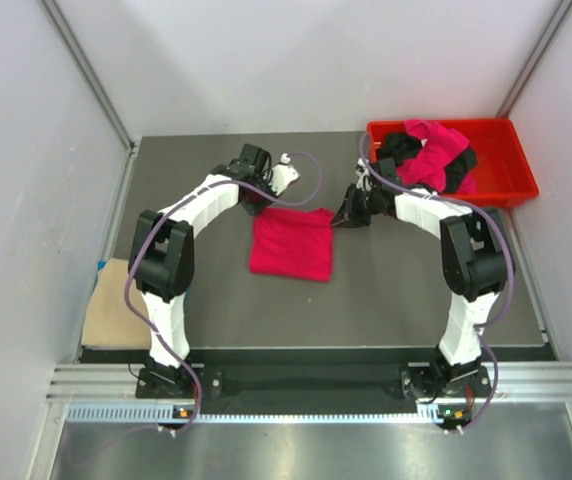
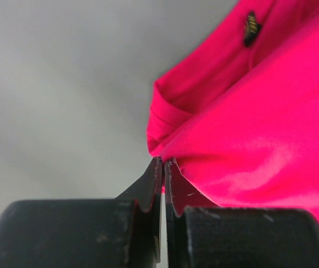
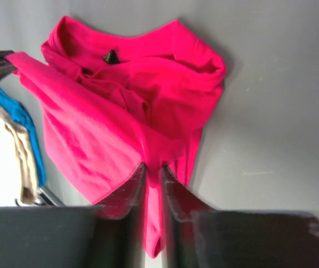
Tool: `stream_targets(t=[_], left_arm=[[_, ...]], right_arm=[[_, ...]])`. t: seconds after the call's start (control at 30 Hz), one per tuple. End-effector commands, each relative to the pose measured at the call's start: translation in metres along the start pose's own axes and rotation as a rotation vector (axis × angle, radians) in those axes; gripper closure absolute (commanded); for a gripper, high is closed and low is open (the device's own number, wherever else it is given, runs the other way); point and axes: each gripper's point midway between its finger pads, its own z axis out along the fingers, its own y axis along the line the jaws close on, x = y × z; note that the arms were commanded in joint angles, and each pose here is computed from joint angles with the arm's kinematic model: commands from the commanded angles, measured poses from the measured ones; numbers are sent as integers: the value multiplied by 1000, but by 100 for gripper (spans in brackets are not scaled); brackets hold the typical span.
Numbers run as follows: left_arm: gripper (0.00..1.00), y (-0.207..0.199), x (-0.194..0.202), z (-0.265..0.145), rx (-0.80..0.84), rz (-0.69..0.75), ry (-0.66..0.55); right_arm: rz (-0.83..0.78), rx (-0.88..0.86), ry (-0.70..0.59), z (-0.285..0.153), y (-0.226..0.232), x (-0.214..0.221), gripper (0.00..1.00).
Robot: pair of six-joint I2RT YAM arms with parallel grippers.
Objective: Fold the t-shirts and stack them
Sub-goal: Fold the tshirt
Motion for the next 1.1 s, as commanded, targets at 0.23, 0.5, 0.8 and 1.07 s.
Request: stream_targets(t=[0.23,0.5,0.8,1.07], left_arm=[[45,83,-35,3,-279,-159,-87],[50,60,-6,-21,-88,-368,-183],[45,24,0,3,95,-567,-232],[44,30,-13,16,179,-614,-311]], right_arm=[[-60,73,-252,-15,-3,-76,40],[-169,125,-284,-22,5,-32,41],[-147,108,-242,7,4,-12,34],[-129,150,-310,27,-5,-35,39]])
